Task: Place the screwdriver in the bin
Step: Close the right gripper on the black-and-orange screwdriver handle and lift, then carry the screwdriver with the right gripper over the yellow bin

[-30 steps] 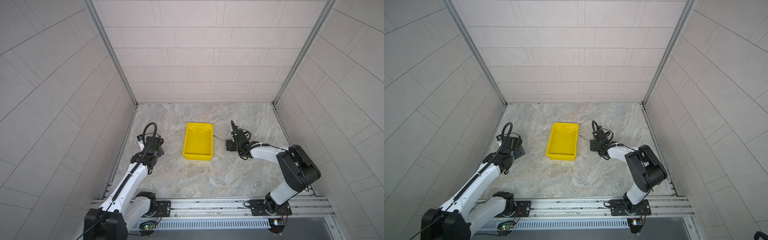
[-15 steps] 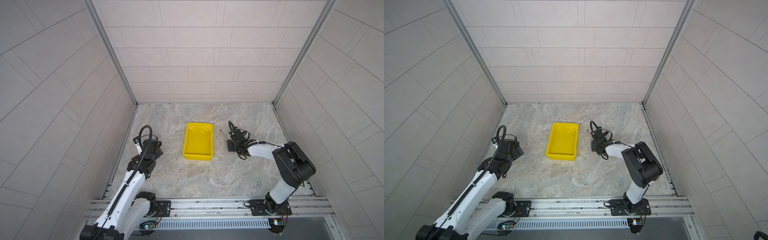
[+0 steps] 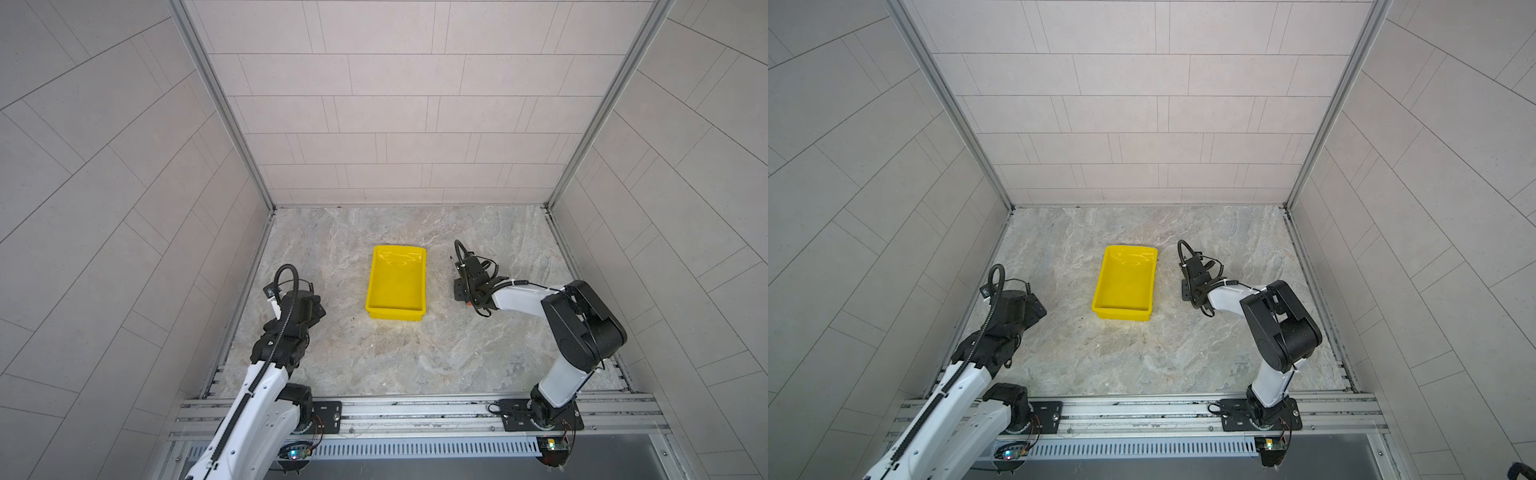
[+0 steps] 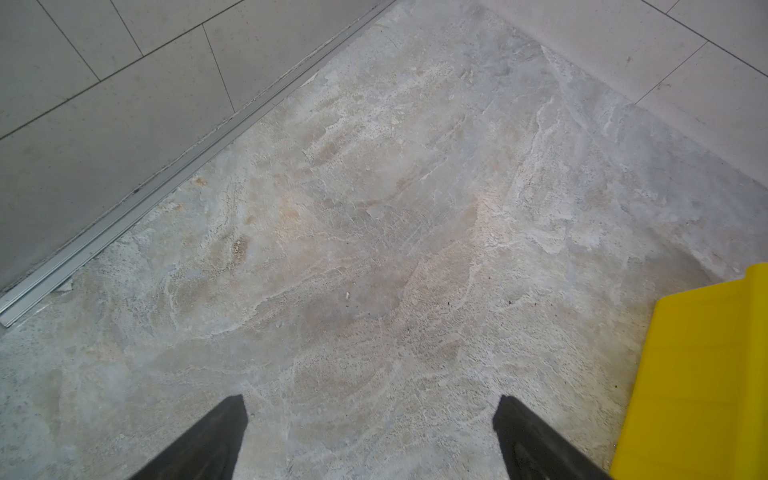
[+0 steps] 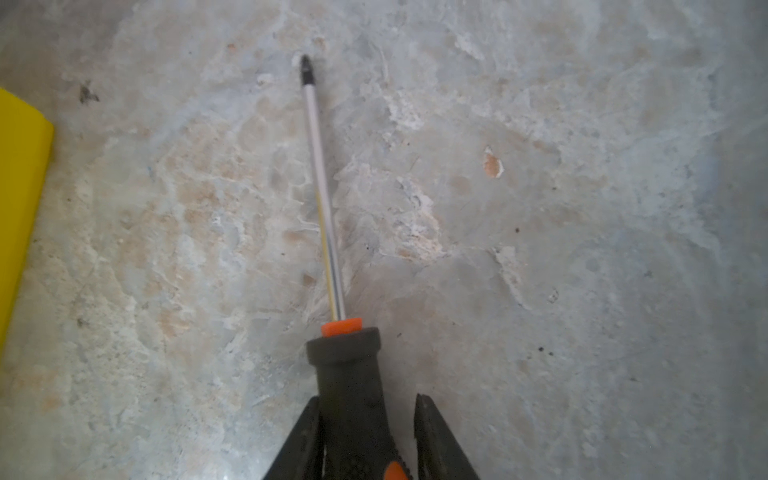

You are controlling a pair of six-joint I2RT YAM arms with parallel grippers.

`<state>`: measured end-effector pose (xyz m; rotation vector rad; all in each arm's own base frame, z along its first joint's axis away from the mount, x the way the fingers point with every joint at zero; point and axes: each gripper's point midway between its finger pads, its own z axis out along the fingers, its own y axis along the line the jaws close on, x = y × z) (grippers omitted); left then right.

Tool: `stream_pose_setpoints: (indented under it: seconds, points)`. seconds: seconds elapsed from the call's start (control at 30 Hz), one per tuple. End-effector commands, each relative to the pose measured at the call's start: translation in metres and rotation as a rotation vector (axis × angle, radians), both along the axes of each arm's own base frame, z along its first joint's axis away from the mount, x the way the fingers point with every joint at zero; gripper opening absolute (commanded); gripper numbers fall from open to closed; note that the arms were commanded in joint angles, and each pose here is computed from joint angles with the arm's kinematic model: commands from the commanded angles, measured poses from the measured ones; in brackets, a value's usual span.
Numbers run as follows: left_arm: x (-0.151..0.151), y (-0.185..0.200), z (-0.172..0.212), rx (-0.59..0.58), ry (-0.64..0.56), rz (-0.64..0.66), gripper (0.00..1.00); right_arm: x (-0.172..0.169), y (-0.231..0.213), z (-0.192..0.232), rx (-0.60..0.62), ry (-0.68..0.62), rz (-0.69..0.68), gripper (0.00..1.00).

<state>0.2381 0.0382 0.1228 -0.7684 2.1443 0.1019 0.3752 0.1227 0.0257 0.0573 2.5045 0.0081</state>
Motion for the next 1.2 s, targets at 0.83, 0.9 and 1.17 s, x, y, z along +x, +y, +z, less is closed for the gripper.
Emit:
stream_pose_setpoints:
  seconds: [0.83, 0.9, 1.17]
  points:
    - [0.007, -0.007, -0.021, -0.01, 0.032, -0.04, 0.96, -0.062, 0.139, 0.144, 0.384, -0.166, 0.212, 0.2]
    - [0.007, -0.006, -0.02, -0.01, 0.015, -0.034, 0.96, -0.054, 0.167, 0.141, 0.444, -0.12, 0.236, 0.2]
    - [0.006, -0.009, -0.018, -0.026, -0.025, -0.057, 0.97, -0.038, 0.235, 0.11, 0.597, 0.062, 0.287, 0.25]
